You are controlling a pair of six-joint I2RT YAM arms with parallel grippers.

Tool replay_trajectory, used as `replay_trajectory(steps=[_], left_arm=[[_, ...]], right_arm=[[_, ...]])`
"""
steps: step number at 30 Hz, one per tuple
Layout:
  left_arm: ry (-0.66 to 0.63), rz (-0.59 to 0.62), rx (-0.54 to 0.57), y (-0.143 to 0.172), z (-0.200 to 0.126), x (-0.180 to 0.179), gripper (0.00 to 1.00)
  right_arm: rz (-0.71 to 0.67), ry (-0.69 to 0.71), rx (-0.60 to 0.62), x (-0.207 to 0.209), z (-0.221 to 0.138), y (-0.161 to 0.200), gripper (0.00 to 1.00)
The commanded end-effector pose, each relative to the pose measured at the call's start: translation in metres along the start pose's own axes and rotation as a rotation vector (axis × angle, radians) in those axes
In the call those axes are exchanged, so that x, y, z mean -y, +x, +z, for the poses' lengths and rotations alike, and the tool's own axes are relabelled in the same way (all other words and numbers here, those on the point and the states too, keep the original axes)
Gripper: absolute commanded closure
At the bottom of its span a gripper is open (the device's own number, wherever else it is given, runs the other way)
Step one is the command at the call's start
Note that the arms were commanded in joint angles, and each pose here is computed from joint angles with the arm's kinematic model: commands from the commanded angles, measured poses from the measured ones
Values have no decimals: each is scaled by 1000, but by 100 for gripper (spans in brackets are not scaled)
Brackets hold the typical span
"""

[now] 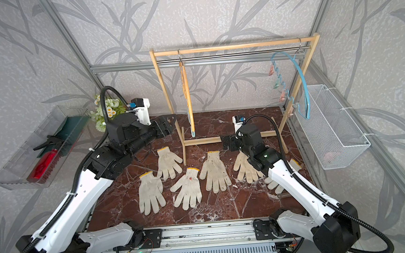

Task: Clip the gloves onto a hanger to dry
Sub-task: Adjust the hanger on the clothesline.

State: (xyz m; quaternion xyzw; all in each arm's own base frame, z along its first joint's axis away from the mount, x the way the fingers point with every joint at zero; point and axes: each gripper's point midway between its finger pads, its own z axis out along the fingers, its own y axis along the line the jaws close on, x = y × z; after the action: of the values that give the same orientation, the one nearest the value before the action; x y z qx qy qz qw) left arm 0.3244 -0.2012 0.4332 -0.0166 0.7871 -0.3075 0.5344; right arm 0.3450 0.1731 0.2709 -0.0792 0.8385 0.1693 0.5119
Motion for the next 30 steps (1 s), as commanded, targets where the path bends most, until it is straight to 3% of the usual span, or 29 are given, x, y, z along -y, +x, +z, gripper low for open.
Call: replay_trajectory(steps=[1, 7, 17, 20, 26, 30], left_arm=[[-37, 70, 6, -7, 4, 15, 25], [-38, 187, 17, -14, 19, 50, 25], [-183, 299, -46, -8, 50, 41, 28], [-241, 341, -40, -14, 43, 32, 35], [-329, 433, -24, -24, 23, 14, 60], [-357, 472, -28, -28, 13, 4, 69]], right_arm=[[-6, -4, 48, -7, -5, -20, 1], [-1, -14, 59, -10, -9, -21, 1], [-12, -24, 80, -15, -18, -25, 1], [-15, -28, 84, -17, -20, -26, 1], [-29, -46, 97, -24, -24, -31, 1], [-47, -61, 107, -31, -26, -36, 1]])
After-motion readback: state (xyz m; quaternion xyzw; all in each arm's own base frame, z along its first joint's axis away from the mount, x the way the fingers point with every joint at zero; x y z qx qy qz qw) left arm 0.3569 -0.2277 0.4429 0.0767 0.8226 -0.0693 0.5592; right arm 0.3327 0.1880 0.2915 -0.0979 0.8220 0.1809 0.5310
